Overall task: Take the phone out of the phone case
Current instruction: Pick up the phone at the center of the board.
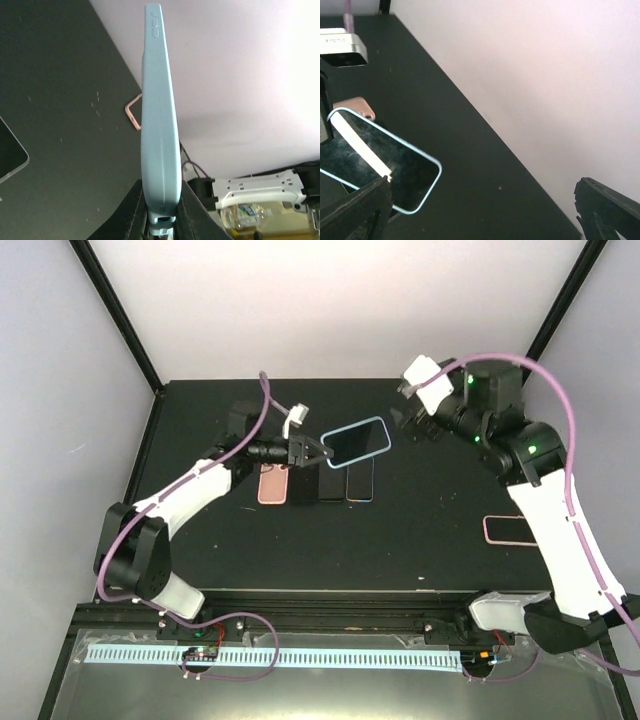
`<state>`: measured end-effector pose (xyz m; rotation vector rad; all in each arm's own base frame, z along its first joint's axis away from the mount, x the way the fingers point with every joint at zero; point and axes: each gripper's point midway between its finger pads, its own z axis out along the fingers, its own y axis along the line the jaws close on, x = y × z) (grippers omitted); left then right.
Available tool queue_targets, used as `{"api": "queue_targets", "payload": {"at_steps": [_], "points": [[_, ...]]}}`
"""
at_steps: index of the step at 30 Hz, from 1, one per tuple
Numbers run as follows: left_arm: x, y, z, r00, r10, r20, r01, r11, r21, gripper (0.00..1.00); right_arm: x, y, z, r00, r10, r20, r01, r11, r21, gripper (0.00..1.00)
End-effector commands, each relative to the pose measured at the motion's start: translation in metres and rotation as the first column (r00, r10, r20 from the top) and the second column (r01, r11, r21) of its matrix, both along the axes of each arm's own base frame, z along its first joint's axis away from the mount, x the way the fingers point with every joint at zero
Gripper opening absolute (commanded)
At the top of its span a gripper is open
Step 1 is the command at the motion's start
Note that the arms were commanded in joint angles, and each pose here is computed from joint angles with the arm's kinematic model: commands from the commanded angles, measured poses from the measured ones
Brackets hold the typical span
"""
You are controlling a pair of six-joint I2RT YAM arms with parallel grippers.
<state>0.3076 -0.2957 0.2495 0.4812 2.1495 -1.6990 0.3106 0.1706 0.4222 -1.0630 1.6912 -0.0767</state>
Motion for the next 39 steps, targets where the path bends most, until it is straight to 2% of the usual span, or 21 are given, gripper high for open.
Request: {"api": "queue_targets", "payload": {"at_steps": [1,4,6,12,17,20,27,31,39], "points": [[0.012,0.021,0.099,0.968,0.072,0.241,-0.034,0.987,-0.159,0.02,0.001,0.015,0.013,0.979,0.114,-0.166,-0.061,0.954,0.293,1.0],[0.018,0.038,0.127,0.945,0.149,0.292,-0.087,0.973,-0.214,0.01,0.009,0.018,0.022,0.961,0.166,-0.219,-0.05,0.89,0.453,1.0],[0.016,0.047,0.145,0.931,0.185,0.316,-0.107,0.963,-0.249,0.02,0.012,0.023,0.03,0.941,0.235,-0.244,-0.057,0.819,0.57,1.0],[0.004,0.067,0.186,0.882,0.272,0.385,-0.136,0.929,-0.345,0.02,0.019,0.039,0.054,0.883,0.413,-0.223,-0.057,0.566,0.823,0.99],[-0.013,0.077,0.216,0.846,0.33,0.419,-0.128,0.889,-0.44,0.01,0.025,0.053,0.066,0.783,0.585,-0.213,0.014,0.325,0.945,0.91],[-0.017,0.078,0.223,0.844,0.338,0.415,-0.122,0.876,-0.466,0.02,0.025,0.054,0.073,0.751,0.634,-0.186,0.048,0.228,0.973,0.89],[-0.029,0.067,0.218,0.858,0.31,0.409,-0.089,0.875,-0.475,0.02,0.017,0.065,0.065,0.724,0.665,-0.182,0.047,0.216,0.975,0.87],[-0.03,0.061,0.213,0.863,0.305,0.402,-0.089,0.877,-0.473,0.02,0.011,0.072,0.064,0.712,0.679,-0.177,0.031,0.222,0.975,0.83],[-0.03,0.054,0.206,0.873,0.288,0.393,-0.084,0.883,-0.462,0.02,0.014,0.077,0.059,0.7,0.69,-0.182,0.044,0.213,0.976,0.6]]}}
